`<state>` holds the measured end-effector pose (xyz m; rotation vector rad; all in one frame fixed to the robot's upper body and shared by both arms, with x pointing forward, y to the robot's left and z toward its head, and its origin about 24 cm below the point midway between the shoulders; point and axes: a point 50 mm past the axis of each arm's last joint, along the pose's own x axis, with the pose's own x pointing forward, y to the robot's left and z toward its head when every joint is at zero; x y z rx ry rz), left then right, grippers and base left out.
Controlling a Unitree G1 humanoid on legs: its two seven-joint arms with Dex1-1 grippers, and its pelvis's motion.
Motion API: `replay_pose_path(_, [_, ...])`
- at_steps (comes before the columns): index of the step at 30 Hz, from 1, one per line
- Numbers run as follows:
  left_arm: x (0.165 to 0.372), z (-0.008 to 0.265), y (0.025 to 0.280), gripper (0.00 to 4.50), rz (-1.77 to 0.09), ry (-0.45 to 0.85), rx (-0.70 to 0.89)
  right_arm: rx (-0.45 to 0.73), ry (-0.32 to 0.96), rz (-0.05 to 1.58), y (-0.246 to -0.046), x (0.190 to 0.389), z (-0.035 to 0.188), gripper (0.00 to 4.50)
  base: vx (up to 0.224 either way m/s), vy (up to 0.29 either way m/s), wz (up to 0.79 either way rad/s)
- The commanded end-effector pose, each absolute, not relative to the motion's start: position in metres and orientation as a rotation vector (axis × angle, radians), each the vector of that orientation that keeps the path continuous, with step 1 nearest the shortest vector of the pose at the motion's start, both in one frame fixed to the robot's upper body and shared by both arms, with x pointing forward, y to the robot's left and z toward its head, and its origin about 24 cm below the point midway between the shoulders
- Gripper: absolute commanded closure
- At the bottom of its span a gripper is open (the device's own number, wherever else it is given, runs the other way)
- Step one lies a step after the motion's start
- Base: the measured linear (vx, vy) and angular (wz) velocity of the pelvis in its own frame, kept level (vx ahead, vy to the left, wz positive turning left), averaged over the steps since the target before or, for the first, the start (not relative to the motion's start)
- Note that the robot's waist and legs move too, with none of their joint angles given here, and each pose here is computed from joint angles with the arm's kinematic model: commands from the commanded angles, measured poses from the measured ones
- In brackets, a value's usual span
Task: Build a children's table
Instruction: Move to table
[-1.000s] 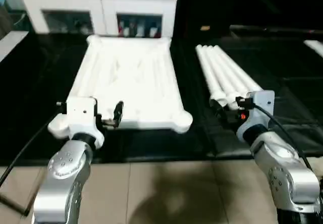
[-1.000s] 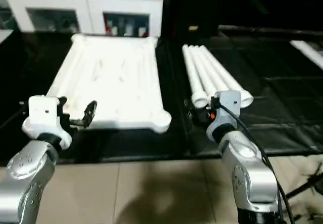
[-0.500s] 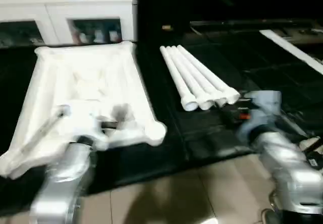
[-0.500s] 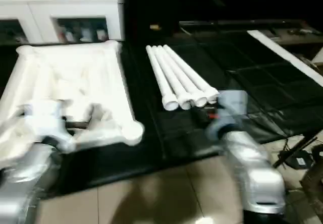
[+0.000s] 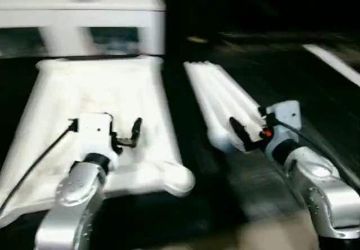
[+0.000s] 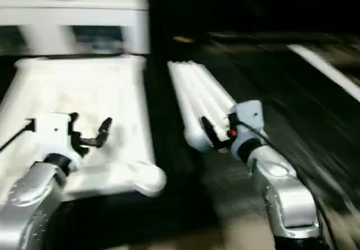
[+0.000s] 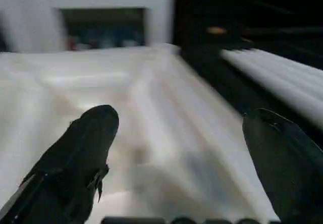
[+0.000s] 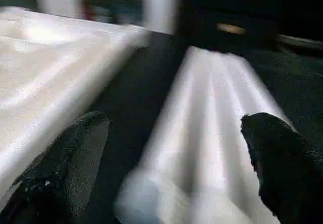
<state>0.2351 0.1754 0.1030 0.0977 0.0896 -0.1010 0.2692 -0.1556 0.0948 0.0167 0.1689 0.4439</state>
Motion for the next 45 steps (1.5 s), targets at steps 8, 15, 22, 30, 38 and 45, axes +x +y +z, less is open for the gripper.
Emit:
replay_pose_path(8, [0.235,0.109,0.166,0.05,-0.271,0.089,0.170,-0.053,0.138,0.580,-0.161,0.265,0.105,0.00,0.087,0.013,0.08])
replay_pose_path(15, [0.231,0.108,0.158,0.05,-0.657,0.169,0.277,-0.138,0.155,0.722,-0.164,0.266,0.112,0.00,-0.043,-0.051,0.03])
replay_pose_path(22, [0.215,0.109,0.163,0.05,-1.050,0.327,0.340,-0.238,0.276,1.023,-0.161,0.249,0.107,0.00,-0.031,-0.008,0.02])
replay_pose_path(30, [0.207,0.105,0.177,0.40,-1.197,0.501,0.370,-0.277,0.344,1.131,-0.164,0.245,0.103,0.00,0.000,0.000,0.00])
replay_pose_path(38, [0.215,0.094,0.184,0.91,-1.222,0.631,0.374,-0.297,0.397,1.249,-0.162,0.246,0.099,0.00,0.000,0.000,0.00])
replay_pose_path(45, [0.215,0.086,0.185,1.57,-1.240,0.651,0.373,-0.330,0.427,1.329,-0.156,0.242,0.091,0.00,0.000,0.000,0.00])
